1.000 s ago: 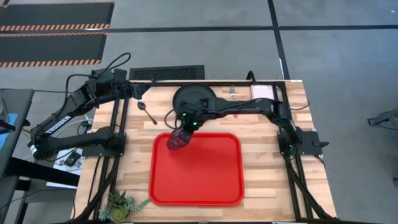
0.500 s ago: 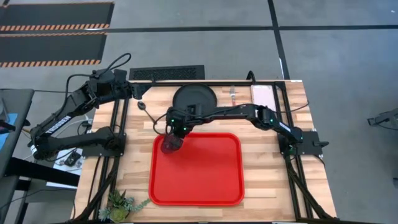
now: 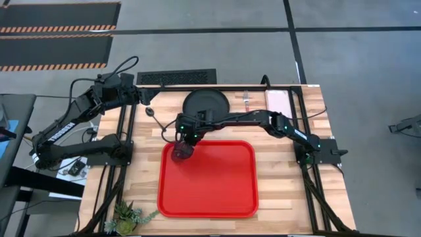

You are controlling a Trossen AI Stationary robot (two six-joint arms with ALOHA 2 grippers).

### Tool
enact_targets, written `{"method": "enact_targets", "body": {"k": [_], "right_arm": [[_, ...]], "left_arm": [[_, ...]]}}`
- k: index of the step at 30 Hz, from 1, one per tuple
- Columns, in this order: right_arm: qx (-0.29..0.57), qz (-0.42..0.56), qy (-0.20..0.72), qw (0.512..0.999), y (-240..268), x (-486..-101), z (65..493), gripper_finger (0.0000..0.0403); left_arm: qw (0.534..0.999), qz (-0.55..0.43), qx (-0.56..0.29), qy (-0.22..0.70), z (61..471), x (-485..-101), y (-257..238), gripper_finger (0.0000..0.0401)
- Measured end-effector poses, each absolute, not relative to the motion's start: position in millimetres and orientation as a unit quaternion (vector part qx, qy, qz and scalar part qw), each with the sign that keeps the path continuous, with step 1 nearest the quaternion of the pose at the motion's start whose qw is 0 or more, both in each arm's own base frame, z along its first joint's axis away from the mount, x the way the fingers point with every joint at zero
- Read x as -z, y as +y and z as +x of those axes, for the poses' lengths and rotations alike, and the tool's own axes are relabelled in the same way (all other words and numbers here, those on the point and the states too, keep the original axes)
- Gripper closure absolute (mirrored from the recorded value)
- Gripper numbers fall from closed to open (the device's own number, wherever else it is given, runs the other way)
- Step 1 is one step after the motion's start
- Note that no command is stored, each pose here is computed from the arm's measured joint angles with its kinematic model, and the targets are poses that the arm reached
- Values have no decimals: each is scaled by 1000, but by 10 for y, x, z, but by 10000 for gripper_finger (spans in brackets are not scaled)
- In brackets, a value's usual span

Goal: Pick and place plate/cup/fork/spoon on tray
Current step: Put the blue cup on the upper right of the red serving tray

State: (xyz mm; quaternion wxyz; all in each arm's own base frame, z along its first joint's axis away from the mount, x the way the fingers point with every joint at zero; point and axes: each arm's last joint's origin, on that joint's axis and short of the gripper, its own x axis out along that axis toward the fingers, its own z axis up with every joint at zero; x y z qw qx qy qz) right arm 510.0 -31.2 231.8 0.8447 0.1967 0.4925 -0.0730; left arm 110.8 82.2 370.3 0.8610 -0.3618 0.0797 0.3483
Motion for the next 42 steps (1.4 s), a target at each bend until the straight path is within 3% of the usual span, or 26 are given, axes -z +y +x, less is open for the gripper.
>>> {"method": "enact_targets", "body": {"k": [5, 23, 33, 42], "right_arm": [[81, 198, 520, 827, -307, -2311, 5033, 392], [111, 172, 602, 772, -181, -2980, 4231, 392], [183, 261, 604, 730, -70, -2718, 3472, 392], [242, 250, 617, 706, -219, -2617, 3273, 394]], "left_arm": [[861, -362, -348, 80, 1108, -3703, 822, 136], [862, -363, -343, 82, 1106, -3702, 817, 136], [864, -360, -343, 82, 1104, -3704, 816, 136], [864, -359, -343, 82, 1104, -3705, 816, 136]]}}
